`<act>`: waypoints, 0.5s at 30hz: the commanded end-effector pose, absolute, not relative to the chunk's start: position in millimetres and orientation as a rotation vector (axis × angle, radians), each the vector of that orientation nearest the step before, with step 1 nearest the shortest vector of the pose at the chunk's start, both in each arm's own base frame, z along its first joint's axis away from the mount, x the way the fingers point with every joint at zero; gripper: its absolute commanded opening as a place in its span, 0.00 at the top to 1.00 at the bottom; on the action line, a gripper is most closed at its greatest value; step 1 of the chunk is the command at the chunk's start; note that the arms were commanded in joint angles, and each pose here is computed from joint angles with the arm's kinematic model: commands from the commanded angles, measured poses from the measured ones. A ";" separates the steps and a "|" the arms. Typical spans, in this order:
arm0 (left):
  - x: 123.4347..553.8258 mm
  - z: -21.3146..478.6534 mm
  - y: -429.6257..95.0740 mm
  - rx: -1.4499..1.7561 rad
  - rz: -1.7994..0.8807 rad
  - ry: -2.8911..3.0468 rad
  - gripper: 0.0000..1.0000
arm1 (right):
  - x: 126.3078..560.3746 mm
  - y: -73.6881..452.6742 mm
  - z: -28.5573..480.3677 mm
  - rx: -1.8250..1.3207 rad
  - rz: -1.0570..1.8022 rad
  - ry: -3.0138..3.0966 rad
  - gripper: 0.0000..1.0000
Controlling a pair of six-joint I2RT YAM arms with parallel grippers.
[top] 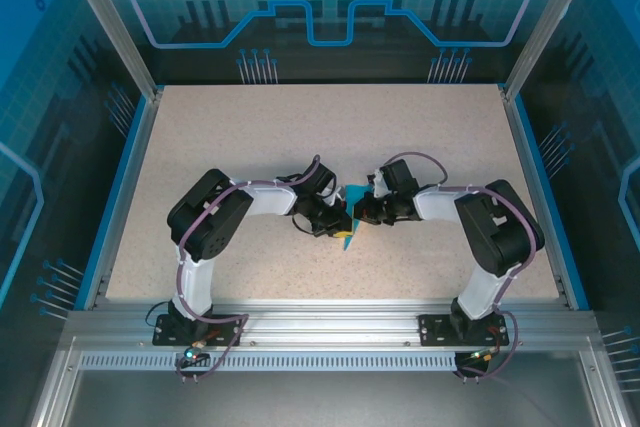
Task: Fold a paper plane with a square sheet of paper (fold left side to right side)
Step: Fold the wing for the fifth time at the center of the table.
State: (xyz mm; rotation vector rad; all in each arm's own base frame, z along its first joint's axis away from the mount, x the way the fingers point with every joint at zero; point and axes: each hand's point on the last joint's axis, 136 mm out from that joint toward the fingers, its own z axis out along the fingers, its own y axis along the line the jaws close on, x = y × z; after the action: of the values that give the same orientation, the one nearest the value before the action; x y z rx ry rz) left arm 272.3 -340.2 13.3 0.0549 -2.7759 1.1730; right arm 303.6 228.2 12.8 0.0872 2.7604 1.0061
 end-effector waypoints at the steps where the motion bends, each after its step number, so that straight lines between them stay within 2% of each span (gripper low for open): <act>1: 243.9 -33.6 -308.4 0.186 0.848 -2.785 1.00 | 298.2 224.0 -2.7 0.064 0.932 2.816 0.95; 6: 242.0 -34.4 -307.3 0.188 0.837 -2.782 1.00 | 298.1 211.9 -10.1 0.078 0.856 2.840 0.95; 15: 240.4 -36.5 -305.1 0.198 0.823 -2.777 1.00 | 324.9 196.9 0.2 0.075 0.834 2.805 0.94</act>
State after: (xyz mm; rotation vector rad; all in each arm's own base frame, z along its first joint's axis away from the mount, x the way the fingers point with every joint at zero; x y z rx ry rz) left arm 271.9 -340.4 12.9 0.0540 -2.7780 1.1692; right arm 309.6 223.9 12.8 0.0237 2.7790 0.9750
